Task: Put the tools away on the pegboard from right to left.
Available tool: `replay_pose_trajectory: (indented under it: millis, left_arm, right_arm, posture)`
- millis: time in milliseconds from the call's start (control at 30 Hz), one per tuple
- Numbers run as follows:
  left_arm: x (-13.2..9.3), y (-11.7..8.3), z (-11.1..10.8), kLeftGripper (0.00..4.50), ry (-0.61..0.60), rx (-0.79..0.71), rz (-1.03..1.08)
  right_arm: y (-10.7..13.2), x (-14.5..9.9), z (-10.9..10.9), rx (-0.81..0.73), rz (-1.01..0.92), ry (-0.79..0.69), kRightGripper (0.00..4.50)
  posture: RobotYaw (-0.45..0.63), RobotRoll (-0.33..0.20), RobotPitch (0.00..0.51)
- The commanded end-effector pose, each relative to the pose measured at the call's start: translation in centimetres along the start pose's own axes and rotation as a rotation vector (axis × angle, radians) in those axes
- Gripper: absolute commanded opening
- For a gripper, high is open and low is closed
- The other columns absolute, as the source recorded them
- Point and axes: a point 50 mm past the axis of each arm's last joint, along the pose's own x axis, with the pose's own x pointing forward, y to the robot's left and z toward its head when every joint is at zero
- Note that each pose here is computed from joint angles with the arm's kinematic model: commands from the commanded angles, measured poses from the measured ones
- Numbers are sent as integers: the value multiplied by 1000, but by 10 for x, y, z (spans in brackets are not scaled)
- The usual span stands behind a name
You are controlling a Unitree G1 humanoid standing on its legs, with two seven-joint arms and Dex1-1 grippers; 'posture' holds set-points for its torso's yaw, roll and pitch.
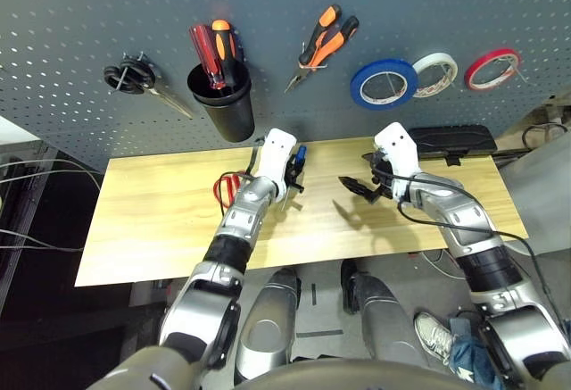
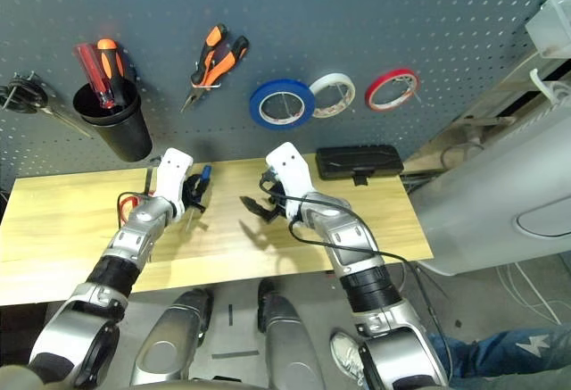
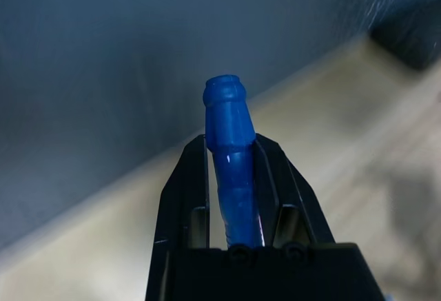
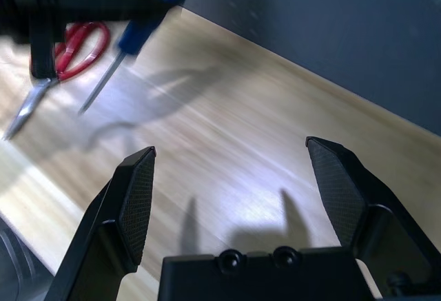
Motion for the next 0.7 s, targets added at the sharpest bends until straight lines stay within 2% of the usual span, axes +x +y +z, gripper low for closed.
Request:
replay_pose_trajectory:
  millis: [33, 233, 333, 600, 700]
  left_arm:
    - [-16, -5, 31, 829, -168, 8, -84]
    - [-37, -14, 71, 829, -302, 6, -244]
    - [-42, -16, 103, 829, -428, 27, -293]
    - [-51, 7, 189, 829, -772, 62, -176]
    - [-57, 22, 212, 829, -858, 88, -96]
  right_arm:
    - [6, -2, 14, -68, 74, -65, 4500]
    - [10, -1, 41, -116, 152, -154, 4500]
    - [11, 1, 60, -120, 172, -209, 4500]
    - [10, 12, 102, -115, 202, -331, 4500]
    - [10, 17, 112, -106, 214, -356, 4500]
  posture:
    - [178, 0, 216]
    - [191, 0, 204]
    - [203, 0, 196]
    - [226, 0, 180]
    - [231, 0, 175]
